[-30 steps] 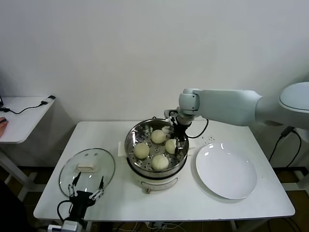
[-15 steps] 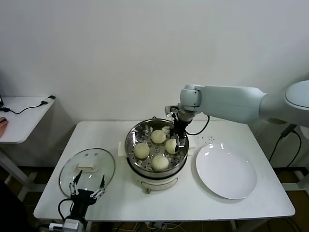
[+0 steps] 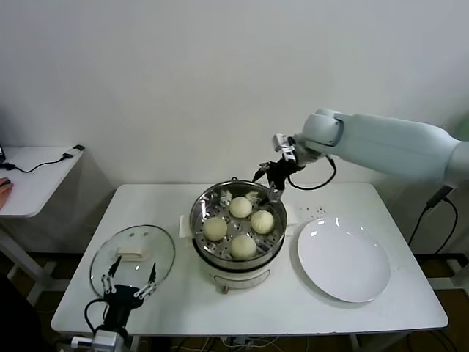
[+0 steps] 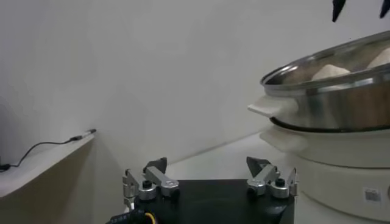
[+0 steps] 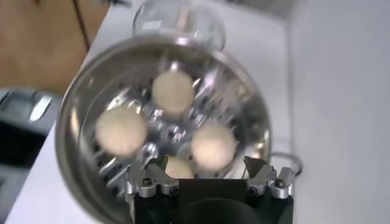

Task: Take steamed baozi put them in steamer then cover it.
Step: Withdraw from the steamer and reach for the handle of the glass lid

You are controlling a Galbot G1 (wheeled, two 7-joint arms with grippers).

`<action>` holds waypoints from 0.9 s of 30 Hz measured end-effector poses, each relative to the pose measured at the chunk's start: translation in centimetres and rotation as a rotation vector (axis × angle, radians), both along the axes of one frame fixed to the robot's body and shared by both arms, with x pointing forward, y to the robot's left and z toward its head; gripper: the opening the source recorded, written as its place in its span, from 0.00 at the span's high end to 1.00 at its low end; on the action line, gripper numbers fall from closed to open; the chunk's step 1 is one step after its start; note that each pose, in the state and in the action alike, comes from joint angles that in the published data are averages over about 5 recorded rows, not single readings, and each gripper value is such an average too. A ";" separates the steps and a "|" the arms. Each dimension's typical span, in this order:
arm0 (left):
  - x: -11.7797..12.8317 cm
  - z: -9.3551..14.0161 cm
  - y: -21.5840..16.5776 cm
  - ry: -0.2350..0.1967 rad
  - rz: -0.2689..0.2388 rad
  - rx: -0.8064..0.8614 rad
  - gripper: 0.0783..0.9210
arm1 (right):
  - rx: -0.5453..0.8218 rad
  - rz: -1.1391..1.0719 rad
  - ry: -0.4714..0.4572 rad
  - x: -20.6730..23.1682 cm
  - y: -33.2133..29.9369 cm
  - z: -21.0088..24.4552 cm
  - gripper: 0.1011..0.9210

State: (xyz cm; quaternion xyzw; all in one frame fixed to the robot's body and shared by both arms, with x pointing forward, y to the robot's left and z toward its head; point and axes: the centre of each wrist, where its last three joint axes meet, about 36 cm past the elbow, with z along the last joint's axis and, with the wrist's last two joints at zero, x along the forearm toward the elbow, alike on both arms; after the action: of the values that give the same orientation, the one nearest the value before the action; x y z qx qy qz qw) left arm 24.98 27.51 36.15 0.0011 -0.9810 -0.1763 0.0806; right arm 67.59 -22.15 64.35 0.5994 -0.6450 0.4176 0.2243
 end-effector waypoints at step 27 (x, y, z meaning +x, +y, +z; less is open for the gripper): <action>1.0 1.9 1.5 -0.010 -0.001 0.475 0.12 | 0.943 -0.626 -0.317 -12.9 -9.9 -14.8 0.12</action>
State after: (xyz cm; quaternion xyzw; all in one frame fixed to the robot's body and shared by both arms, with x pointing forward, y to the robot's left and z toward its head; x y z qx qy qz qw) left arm 26.03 29.03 38.08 0.0202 -0.9124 -0.4022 0.0730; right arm 54.68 -32.08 49.56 0.3458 -0.9330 0.0842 -0.0531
